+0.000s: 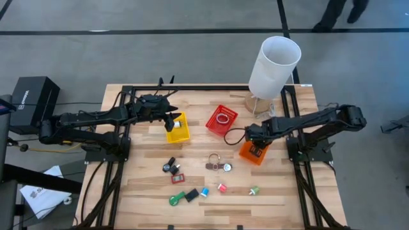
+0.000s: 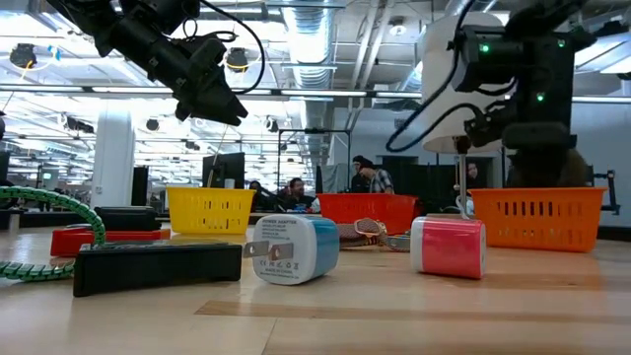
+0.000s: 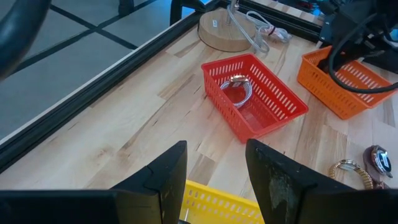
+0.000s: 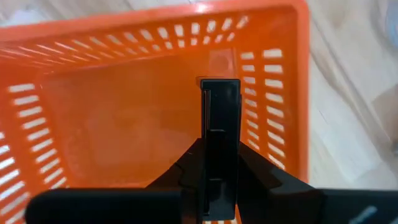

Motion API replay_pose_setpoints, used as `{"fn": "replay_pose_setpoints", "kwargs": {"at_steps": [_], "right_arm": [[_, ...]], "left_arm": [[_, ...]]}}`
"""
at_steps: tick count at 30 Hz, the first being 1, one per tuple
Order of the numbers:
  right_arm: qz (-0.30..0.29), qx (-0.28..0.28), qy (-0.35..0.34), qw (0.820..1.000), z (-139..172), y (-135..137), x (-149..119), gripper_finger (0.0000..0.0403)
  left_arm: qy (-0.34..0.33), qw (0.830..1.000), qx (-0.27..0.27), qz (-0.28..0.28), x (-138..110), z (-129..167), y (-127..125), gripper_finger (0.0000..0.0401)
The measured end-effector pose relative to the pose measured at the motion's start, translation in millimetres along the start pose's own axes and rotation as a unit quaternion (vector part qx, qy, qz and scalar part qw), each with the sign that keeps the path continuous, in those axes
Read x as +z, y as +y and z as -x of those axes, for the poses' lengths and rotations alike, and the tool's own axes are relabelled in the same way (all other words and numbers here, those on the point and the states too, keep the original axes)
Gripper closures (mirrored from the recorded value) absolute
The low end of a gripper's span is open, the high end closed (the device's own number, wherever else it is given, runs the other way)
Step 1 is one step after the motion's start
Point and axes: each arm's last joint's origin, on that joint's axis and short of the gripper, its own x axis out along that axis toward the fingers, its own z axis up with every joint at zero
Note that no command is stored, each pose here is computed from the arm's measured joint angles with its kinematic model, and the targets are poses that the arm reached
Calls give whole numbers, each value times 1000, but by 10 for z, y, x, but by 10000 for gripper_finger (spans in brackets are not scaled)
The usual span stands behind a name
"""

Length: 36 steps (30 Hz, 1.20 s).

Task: Pick & Place Office items
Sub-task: Put the right black digital clock into the orange basket, then put the black adapter into the yellow basket

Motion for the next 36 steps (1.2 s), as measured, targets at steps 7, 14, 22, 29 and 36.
{"fn": "replay_pose_setpoints", "kwargs": {"at_steps": [7,14,22,29,36], "right_arm": [[25,5,-46,999,-23,45,47,351],[8,1,-46,999,-23,41,43,351],[19,1,-46,999,-23,41,43,334],[21,1,-46,999,-24,41,43,281],[31,-1,-44,999,104,61,99,240]], "left_arm": [[0,1000,0,0,0,0,0,243],[0,1000,0,0,0,0,0,243],[0,1000,0,0,0,0,0,243],[0,1000,0,1,0,0,0,243],[0,1000,0,2,1,0,0,243]]}}
